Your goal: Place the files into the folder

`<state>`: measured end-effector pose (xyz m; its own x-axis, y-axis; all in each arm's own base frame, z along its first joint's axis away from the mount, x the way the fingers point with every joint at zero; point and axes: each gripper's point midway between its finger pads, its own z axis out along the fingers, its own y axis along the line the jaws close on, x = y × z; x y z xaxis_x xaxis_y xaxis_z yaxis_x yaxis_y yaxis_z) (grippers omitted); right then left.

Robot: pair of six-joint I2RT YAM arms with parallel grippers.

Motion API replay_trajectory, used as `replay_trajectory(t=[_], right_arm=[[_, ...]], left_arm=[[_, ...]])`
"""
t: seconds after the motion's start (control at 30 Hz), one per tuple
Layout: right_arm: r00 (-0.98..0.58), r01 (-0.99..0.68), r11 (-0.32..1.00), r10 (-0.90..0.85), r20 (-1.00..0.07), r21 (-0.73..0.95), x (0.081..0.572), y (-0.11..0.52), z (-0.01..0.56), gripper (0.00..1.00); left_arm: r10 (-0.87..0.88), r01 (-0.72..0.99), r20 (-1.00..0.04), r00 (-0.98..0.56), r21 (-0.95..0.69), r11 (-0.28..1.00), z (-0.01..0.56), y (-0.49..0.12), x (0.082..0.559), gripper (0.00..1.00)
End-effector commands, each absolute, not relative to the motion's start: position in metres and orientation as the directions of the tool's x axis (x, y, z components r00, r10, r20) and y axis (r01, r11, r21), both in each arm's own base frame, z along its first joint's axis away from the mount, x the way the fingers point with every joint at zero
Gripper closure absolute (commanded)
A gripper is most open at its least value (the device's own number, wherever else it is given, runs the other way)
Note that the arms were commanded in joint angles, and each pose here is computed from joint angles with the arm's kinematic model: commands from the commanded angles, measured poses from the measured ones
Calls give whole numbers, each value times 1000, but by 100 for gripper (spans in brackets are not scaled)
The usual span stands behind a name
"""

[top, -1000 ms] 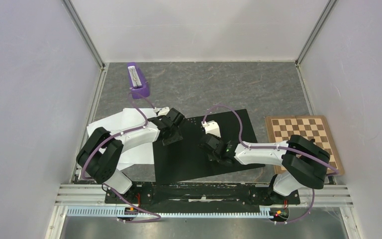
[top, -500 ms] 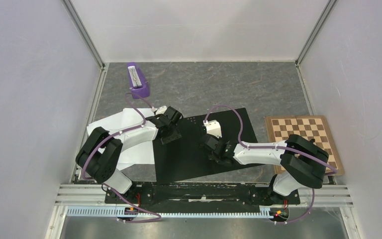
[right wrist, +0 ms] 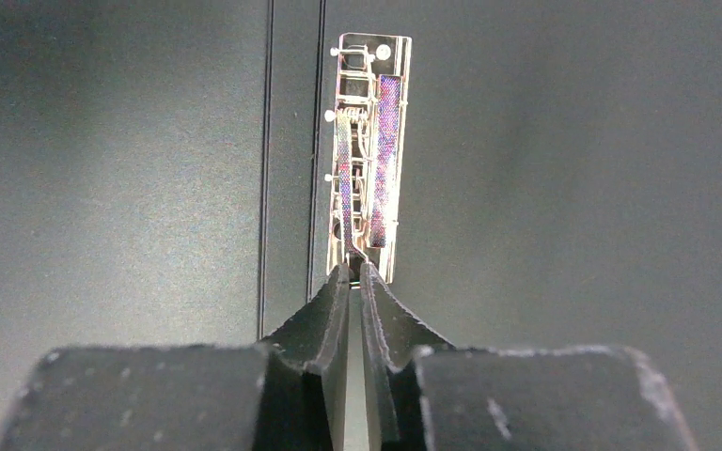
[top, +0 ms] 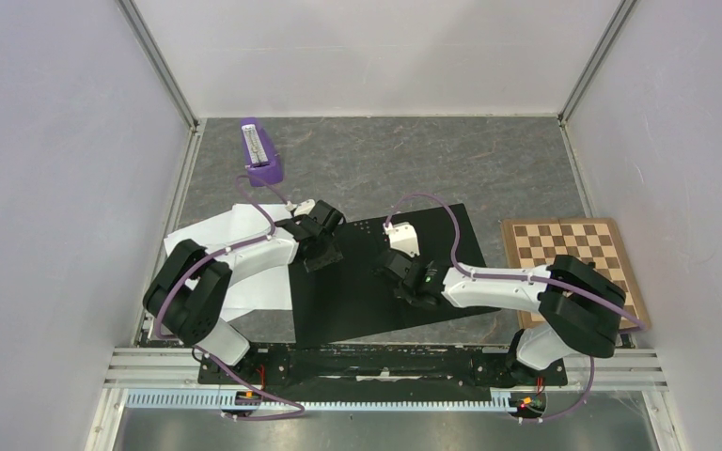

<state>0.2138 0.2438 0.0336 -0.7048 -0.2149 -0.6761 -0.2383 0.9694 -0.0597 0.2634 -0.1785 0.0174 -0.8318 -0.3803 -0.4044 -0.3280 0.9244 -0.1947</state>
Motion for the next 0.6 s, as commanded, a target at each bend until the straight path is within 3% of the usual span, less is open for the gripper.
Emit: replay_trajectory(t=[0.0, 0.33, 0.57], right_arm=[[-722, -228, 944, -329, -608, -240, 210, 200, 31, 89], [-631, -272, 952, -287, -720, -141, 240, 249, 83, 57], [-584, -271, 957, -248, -773, -102, 247, 250, 108, 56]], left_arm=[[-329, -344, -344, -879, -19, 939, -20, -144, 237, 46], [-215, -178, -339, -916, -136, 975, 9, -195, 257, 37], [-163, -90, -402, -901, -194, 977, 58, -213, 277, 36]])
